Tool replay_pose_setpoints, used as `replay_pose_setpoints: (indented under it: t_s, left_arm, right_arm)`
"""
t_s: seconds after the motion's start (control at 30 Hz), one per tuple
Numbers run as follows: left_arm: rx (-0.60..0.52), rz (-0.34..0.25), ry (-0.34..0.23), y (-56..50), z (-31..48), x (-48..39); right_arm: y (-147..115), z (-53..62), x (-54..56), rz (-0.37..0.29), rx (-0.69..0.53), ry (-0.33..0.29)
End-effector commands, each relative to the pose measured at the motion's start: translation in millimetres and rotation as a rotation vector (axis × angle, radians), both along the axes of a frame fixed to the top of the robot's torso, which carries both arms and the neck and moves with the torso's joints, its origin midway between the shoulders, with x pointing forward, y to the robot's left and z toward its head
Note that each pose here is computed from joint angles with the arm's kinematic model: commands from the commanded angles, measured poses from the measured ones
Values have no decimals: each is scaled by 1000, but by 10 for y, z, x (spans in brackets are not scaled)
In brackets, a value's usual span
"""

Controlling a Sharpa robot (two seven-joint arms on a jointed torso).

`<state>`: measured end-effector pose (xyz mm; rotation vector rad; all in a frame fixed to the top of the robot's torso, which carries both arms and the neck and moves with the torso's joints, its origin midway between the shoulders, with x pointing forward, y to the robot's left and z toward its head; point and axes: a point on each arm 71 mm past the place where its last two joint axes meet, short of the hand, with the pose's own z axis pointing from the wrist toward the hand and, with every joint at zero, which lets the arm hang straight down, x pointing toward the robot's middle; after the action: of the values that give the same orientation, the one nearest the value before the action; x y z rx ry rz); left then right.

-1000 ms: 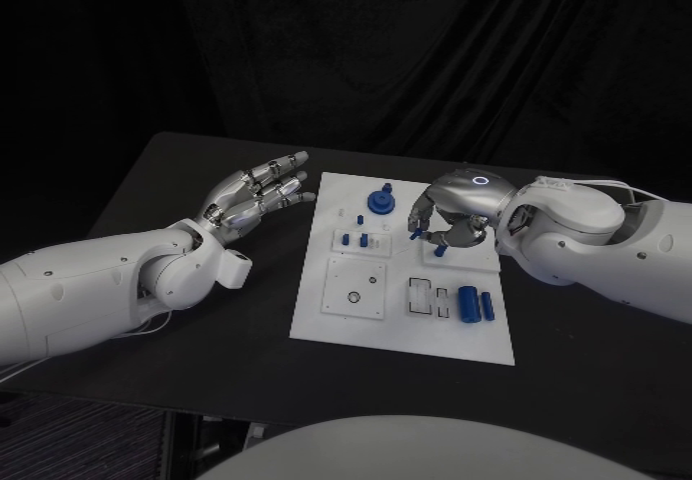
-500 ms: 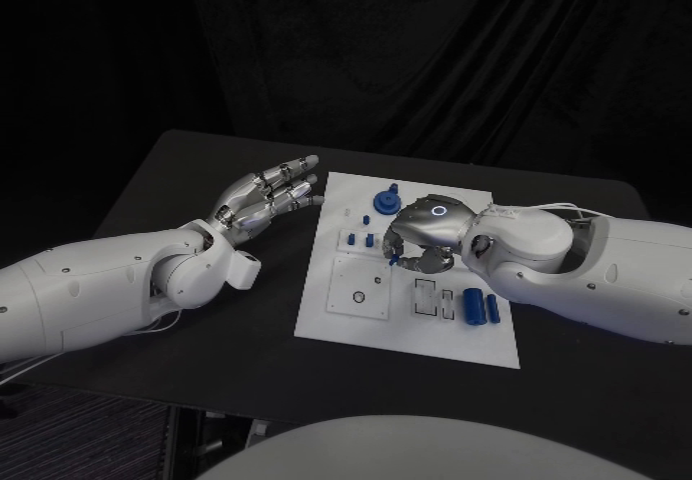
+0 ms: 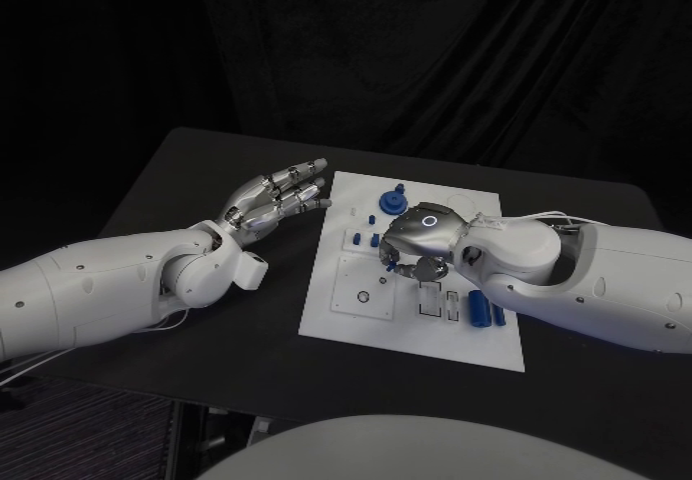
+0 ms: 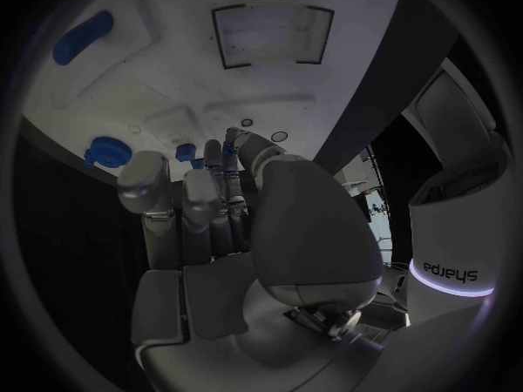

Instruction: Assemble the parts on the task board

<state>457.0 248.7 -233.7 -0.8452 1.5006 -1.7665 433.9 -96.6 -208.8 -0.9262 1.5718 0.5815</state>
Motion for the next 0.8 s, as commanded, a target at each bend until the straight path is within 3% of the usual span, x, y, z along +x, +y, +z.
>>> replay_pose_setpoints:
  t_s: [0.03,0.8]
  left_arm:
    - [-48,-14,-50,-19,39,-14]
    - [-48,-20,-42,-34,9,-11]
  right_arm:
    - [18,-21,-4,-12,-38,-25]
    - [72,-89,-56,-6,-45,-9]
